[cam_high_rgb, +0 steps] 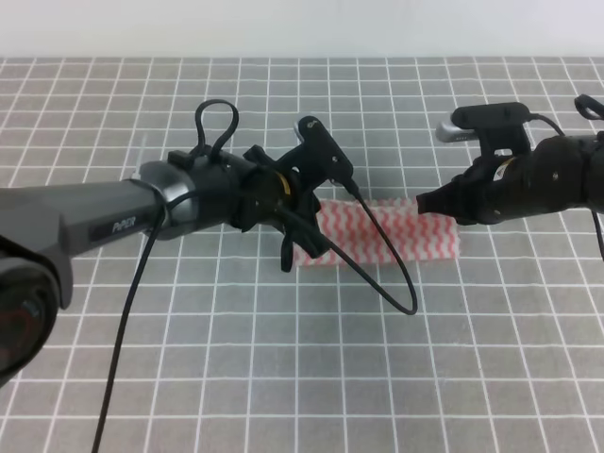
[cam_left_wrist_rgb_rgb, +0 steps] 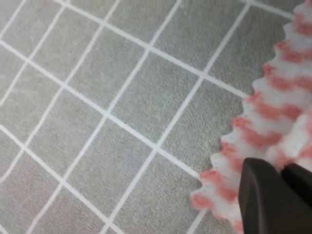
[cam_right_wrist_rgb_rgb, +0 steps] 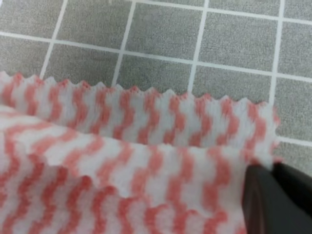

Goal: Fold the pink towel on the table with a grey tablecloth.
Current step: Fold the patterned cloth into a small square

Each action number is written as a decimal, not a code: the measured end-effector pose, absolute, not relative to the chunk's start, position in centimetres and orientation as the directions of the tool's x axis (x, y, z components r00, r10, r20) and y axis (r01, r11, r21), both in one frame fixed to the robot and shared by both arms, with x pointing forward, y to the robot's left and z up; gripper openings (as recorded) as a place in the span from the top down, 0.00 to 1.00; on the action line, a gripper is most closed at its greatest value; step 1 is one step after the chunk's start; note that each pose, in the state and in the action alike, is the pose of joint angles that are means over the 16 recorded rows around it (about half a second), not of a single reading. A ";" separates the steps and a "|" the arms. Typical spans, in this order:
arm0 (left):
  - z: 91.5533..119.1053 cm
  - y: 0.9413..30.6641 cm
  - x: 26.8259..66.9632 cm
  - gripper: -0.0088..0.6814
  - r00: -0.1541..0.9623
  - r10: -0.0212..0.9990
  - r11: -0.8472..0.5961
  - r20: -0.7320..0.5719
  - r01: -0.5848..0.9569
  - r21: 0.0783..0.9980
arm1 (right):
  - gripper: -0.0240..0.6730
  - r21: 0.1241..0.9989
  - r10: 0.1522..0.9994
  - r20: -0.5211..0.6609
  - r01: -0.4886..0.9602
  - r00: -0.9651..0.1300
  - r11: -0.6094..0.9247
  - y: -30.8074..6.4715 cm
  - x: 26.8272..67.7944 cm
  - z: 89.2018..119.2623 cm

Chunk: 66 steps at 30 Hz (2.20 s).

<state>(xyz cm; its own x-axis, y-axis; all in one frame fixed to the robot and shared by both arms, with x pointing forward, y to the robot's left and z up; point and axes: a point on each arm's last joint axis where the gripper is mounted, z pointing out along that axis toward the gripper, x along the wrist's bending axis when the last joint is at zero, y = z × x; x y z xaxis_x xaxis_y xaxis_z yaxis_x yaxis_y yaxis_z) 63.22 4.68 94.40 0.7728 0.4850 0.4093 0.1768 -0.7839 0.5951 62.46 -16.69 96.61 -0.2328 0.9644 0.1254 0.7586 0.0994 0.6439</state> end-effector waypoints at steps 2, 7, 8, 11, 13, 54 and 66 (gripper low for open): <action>94.4 4.6 63.2 0.94 0.771 0.486 -0.782 0.411 0.174 0.598 | 0.88 0.646 0.964 0.125 0.757 -0.233 0.099 -16.7 62.5 96.6; 94.5 4.7 63.4 0.84 0.762 0.500 -0.770 0.412 0.173 0.614 | 0.78 0.653 0.964 0.125 0.751 -0.233 0.097 -16.7 62.5 96.7; 94.5 4.7 63.5 0.81 0.759 0.504 -0.767 0.412 0.175 0.617 | 0.75 0.655 0.964 0.125 0.749 -0.233 0.096 -16.7 62.5 96.7; 94.6 5.0 63.7 0.74 0.750 0.520 -0.757 0.409 0.183 0.628 | 0.69 0.660 0.964 0.125 0.746 -0.233 0.095 -16.7 62.6 96.8; 94.7 5.3 63.9 0.69 0.742 0.533 -0.749 0.408 0.188 0.636 | 0.66 0.661 0.964 0.125 0.744 -0.233 0.094 -16.7 62.6 96.8; 97.3 5.4 62.4 0.99 0.700 0.705 -0.575 0.111 0.473 0.668 | 0.48 0.519 0.965 0.142 0.847 -0.220 0.117 -16.5 62.4 96.6; 95.9 4.9 62.3 0.99 0.722 0.690 -0.587 0.046 0.521 0.620 | 0.48 0.430 0.966 0.147 0.893 -0.211 0.130 -15.9 63.5 96.1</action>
<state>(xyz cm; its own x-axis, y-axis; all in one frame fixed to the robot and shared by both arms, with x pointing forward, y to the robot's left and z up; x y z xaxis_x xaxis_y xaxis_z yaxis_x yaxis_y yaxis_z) 62.27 4.89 95.89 0.7219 0.6905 0.0461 0.5215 -0.5865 0.6197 63.48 -15.95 96.11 -0.2111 0.9664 0.1470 0.8933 0.1297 0.4303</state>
